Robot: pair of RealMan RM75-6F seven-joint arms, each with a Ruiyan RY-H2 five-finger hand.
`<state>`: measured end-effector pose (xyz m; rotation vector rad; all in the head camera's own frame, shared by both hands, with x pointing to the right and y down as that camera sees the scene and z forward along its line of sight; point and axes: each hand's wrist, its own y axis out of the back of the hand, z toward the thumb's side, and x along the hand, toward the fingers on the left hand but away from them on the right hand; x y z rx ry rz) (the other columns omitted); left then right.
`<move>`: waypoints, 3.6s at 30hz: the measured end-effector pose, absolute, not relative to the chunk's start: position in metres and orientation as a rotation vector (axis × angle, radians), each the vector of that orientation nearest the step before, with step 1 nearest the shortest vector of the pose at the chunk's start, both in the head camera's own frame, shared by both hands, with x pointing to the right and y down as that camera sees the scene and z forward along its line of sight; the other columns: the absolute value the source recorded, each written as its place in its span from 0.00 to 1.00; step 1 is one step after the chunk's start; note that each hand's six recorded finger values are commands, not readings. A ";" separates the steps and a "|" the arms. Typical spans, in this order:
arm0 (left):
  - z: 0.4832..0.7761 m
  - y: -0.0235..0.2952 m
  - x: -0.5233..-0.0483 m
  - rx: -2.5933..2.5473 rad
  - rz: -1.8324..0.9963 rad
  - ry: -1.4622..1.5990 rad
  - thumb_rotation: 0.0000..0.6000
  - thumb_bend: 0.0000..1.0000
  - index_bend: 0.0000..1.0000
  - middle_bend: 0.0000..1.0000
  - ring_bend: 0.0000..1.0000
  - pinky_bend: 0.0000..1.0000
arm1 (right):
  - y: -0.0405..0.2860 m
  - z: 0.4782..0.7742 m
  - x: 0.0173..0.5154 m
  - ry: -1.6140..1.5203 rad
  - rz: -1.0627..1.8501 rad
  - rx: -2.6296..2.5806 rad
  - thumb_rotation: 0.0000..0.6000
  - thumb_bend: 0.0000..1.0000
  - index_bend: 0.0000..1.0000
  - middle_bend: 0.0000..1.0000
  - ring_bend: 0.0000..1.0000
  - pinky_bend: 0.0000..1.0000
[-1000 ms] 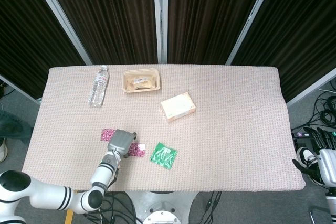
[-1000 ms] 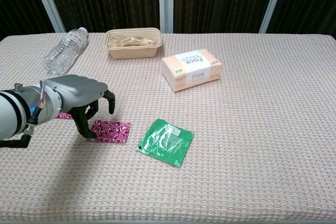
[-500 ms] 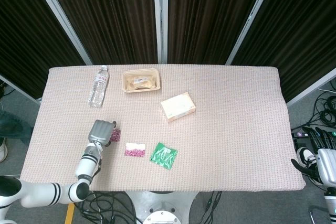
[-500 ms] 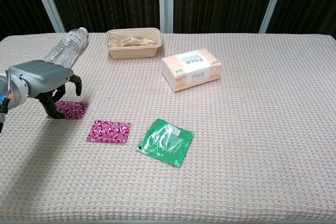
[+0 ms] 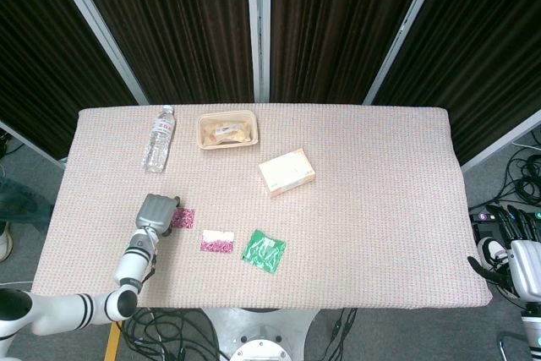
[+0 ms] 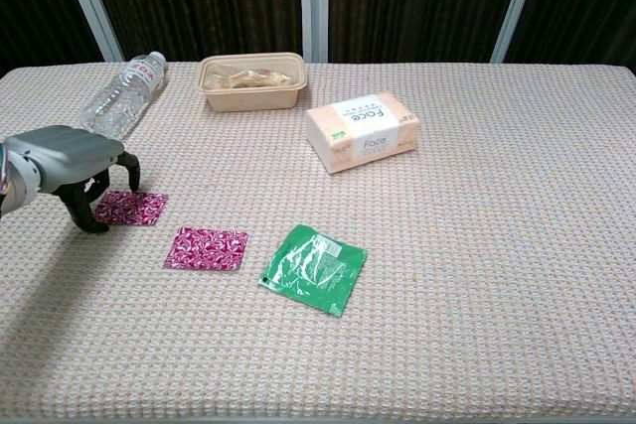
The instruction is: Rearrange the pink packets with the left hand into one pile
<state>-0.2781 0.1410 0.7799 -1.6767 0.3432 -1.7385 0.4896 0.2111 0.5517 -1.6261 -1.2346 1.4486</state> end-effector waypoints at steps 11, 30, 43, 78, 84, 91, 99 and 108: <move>0.782 0.141 -0.276 -1.682 -1.743 0.335 1.00 0.26 0.41 0.88 0.83 0.91 | 0.211 0.552 0.490 -1.236 1.453 -1.625 1.00 0.09 0.10 0.12 0.00 0.00; 0.764 0.136 -0.266 -1.713 -1.715 0.417 1.00 0.26 0.48 0.88 0.83 0.91 | 0.210 0.552 0.491 -1.240 1.450 -1.625 1.00 0.09 0.10 0.12 0.00 0.00; 0.744 0.156 -0.227 -1.791 -1.676 0.379 1.00 0.26 0.47 0.88 0.83 0.91 | 0.211 0.553 0.493 -1.240 1.456 -1.626 1.00 0.09 0.10 0.12 0.00 0.00; 0.746 0.176 -0.171 -1.819 -1.688 0.292 1.00 0.26 0.47 0.87 0.83 0.91 | 0.213 0.555 0.499 -1.247 1.474 -1.622 1.00 0.09 0.10 0.12 0.00 0.00; 0.746 0.177 -0.167 -1.823 -1.678 0.283 1.00 0.25 0.47 0.87 0.83 0.91 | 0.214 0.555 0.500 -1.247 1.475 -1.620 1.00 0.09 0.10 0.12 0.00 0.00; 0.746 0.176 -0.162 -1.822 -1.677 0.278 1.00 0.25 0.46 0.87 0.83 0.91 | 0.213 0.556 0.500 -1.246 1.478 -1.621 1.00 0.09 0.10 0.12 0.00 0.00; 0.745 0.177 -0.161 -1.819 -1.674 0.264 1.00 0.23 0.45 0.87 0.83 0.91 | 0.213 0.556 0.501 -1.249 1.480 -1.620 1.00 0.09 0.10 0.12 0.00 0.00; 0.745 0.176 -0.162 -1.815 -1.678 0.258 1.00 0.22 0.42 0.87 0.83 0.91 | 0.214 0.556 0.502 -1.251 1.481 -1.620 1.00 0.09 0.10 0.12 0.00 0.00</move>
